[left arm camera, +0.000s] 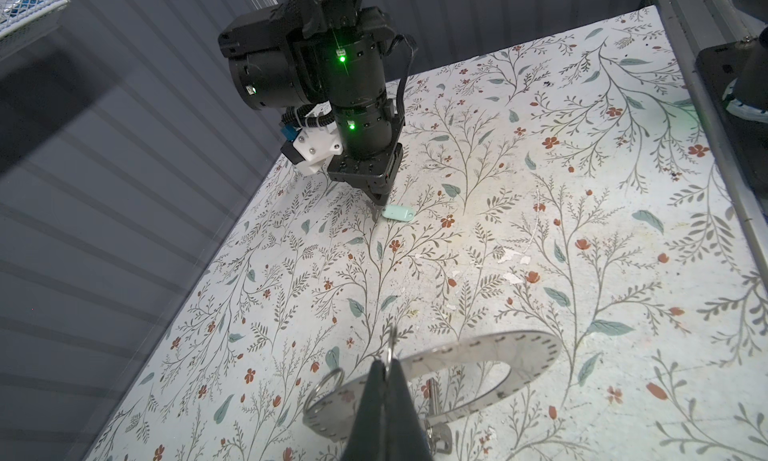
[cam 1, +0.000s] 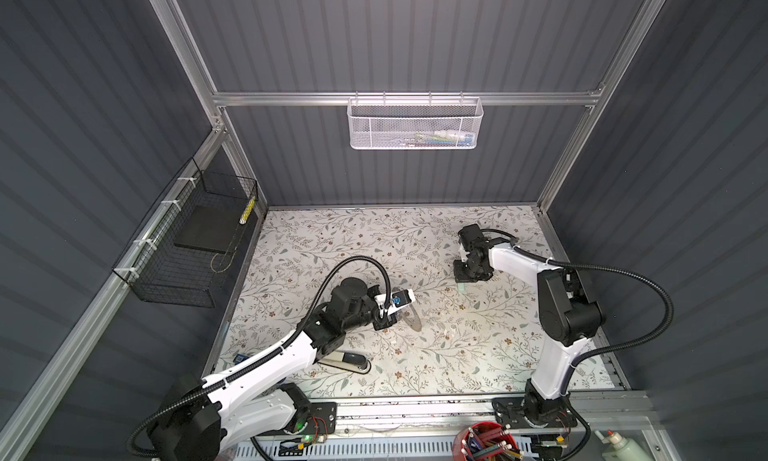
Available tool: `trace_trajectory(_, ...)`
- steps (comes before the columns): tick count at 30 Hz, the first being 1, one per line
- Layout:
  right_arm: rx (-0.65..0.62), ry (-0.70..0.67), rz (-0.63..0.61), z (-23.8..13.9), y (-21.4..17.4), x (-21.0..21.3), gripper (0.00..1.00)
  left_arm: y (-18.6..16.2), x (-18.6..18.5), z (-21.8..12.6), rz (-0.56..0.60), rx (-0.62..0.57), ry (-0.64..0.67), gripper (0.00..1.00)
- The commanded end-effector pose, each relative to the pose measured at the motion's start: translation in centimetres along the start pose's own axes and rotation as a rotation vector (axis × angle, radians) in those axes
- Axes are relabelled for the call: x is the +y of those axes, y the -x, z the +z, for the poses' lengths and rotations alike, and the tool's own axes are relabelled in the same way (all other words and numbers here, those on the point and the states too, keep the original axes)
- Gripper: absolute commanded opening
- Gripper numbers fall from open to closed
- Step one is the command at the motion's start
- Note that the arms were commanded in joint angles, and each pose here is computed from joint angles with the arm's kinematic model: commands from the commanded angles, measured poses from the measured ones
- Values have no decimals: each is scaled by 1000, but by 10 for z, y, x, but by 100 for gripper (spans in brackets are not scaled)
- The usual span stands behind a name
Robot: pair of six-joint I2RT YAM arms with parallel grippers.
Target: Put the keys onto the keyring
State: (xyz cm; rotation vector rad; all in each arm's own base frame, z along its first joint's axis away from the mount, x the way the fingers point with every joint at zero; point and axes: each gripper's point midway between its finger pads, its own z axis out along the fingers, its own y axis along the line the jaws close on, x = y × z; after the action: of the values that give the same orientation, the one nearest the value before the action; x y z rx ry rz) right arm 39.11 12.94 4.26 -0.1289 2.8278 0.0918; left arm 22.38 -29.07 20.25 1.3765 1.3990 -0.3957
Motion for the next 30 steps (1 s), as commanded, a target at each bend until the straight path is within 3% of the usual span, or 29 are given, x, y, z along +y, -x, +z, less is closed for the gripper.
trace_trajectory(1, -1, -2, 0, -3, -3, 0, 0, 12, 7, -2, 22, -29, 7, 0)
trace_trajectory(8, -51, 35, -92, -15, -4, 16, 0, 12, 6, -1, 12, -27, 3, 0)
trace_trajectory(18, -337, 272, -469, -86, -28, 83, 0, 19, 13, 1, -22, -55, 12, 0)
trace_trajectory(30, -646, 570, -682, -150, -79, 128, 0, 16, 9, 17, -19, -32, -56, 0)
